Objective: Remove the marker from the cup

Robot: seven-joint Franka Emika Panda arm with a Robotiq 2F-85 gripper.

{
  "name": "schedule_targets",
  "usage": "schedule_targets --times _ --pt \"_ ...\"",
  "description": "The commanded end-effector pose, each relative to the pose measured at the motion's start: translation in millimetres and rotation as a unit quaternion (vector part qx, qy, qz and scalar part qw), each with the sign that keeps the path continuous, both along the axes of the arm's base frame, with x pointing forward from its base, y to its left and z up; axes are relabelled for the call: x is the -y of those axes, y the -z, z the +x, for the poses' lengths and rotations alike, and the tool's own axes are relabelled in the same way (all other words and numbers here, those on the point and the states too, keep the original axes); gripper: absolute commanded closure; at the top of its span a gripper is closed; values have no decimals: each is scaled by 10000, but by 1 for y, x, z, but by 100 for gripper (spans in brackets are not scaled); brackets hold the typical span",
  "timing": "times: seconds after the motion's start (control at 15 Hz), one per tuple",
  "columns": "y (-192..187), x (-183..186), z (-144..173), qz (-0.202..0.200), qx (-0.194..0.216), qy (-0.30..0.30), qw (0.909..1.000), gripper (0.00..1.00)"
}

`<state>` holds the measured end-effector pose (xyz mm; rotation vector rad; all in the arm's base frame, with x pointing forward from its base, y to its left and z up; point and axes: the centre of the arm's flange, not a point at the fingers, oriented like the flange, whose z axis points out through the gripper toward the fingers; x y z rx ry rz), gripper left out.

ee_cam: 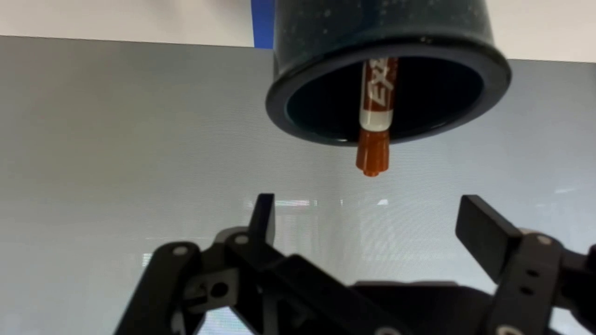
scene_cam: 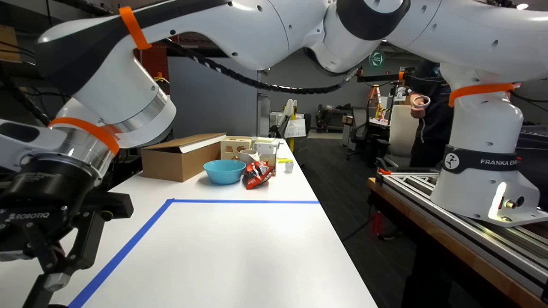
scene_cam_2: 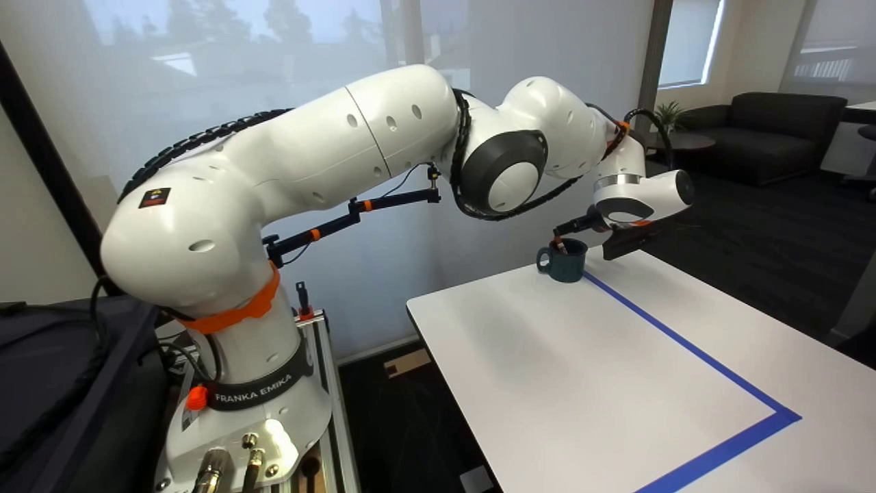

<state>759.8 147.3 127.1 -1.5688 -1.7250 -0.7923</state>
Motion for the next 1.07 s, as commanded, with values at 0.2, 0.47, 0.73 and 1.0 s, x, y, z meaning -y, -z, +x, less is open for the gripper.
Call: schedule_targets --times 0.2,0.47,0.73,1.0 --pt "18 -13 19 69 -246 86 9996 0" --pt "25 -11 18 128 -339 206 9991 0" --pt "29 -7 15 128 -431 294 9986 0" --pt "36 -5 16 147 -494 320 9982 0"
